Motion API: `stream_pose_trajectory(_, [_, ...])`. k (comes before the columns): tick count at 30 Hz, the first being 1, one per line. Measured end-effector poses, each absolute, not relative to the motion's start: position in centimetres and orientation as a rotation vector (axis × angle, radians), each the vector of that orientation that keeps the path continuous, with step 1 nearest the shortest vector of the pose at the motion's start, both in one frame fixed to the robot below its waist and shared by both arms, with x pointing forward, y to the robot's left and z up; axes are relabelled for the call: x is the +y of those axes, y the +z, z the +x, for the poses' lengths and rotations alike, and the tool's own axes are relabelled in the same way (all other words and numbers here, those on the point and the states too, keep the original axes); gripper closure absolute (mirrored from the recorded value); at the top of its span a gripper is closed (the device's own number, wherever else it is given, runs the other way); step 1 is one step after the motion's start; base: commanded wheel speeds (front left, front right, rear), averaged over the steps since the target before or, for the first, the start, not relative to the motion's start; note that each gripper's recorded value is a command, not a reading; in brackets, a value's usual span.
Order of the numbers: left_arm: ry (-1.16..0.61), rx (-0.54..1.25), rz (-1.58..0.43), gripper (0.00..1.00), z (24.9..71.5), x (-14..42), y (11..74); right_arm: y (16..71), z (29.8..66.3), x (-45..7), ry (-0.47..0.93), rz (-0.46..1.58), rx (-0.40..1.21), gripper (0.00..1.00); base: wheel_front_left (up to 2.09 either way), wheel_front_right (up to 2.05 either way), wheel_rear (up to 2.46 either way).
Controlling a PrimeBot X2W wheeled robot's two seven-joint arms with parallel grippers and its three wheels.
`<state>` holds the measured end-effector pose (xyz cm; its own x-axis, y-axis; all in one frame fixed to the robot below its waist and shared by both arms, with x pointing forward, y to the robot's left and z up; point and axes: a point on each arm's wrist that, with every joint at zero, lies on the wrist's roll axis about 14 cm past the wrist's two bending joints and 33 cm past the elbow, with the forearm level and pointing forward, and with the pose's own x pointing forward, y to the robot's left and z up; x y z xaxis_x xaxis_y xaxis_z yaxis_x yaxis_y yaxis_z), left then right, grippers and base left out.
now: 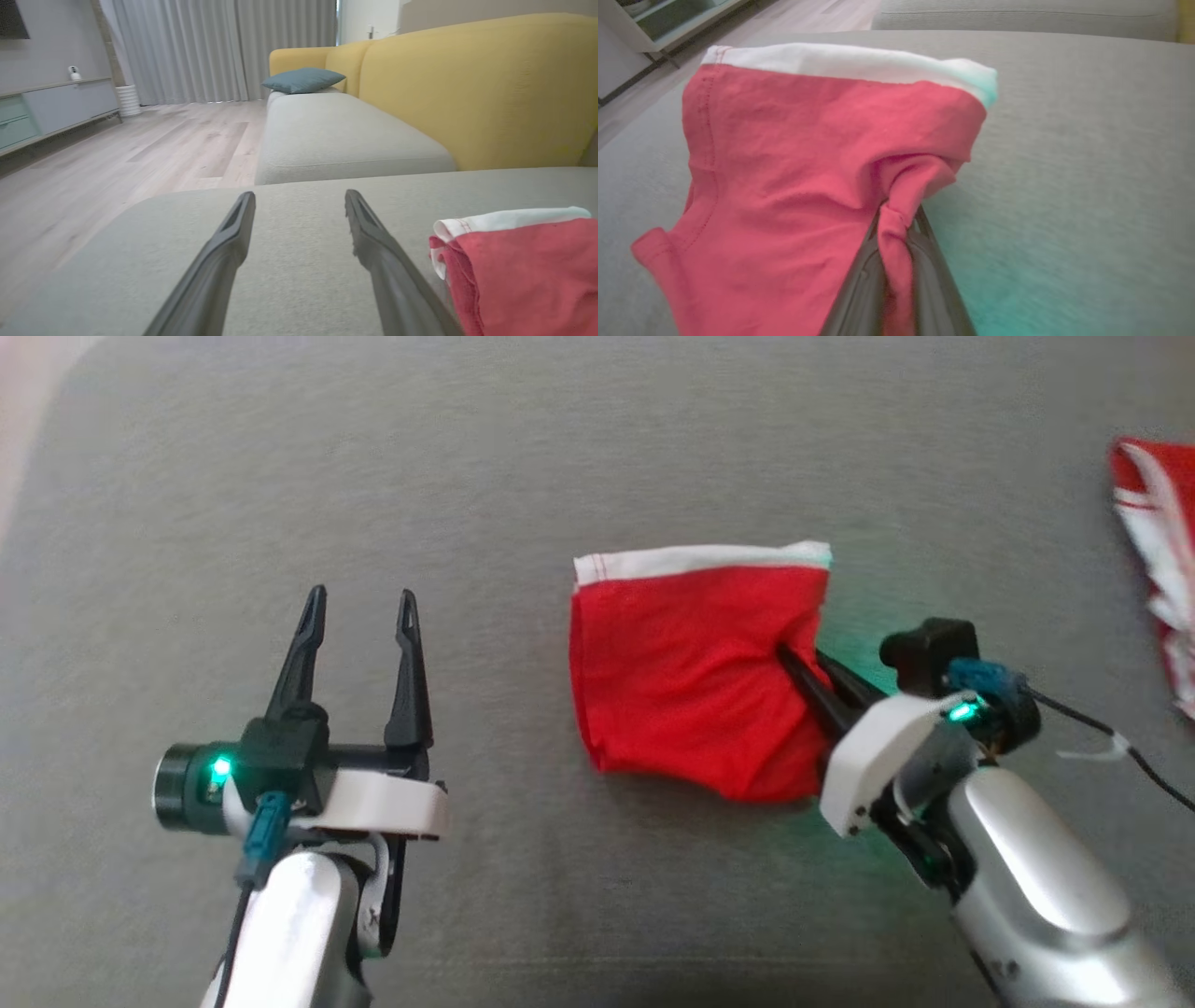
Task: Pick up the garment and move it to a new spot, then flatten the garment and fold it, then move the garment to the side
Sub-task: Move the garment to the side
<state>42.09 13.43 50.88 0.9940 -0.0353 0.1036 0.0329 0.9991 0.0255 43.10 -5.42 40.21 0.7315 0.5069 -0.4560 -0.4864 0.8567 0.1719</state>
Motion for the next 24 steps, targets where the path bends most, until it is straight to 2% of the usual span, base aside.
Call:
stream_pose_trajectory(13, [-0.343, -0.134, -0.025, 0.00, 44.8, 3.0, 50.7, 40.8, 39.4, -22.5, 0.187, -0.098, 0.575, 1.00, 0.00, 0.00, 0.00])
stream_pose_trajectory(24, [-0.469, -0.132, -0.050, 0.00, 47.6, -1.2, 48.8, 45.4, 45.8, -33.9, -0.059, -0.208, 0.459, 1.00, 0.00, 0.00, 0.00])
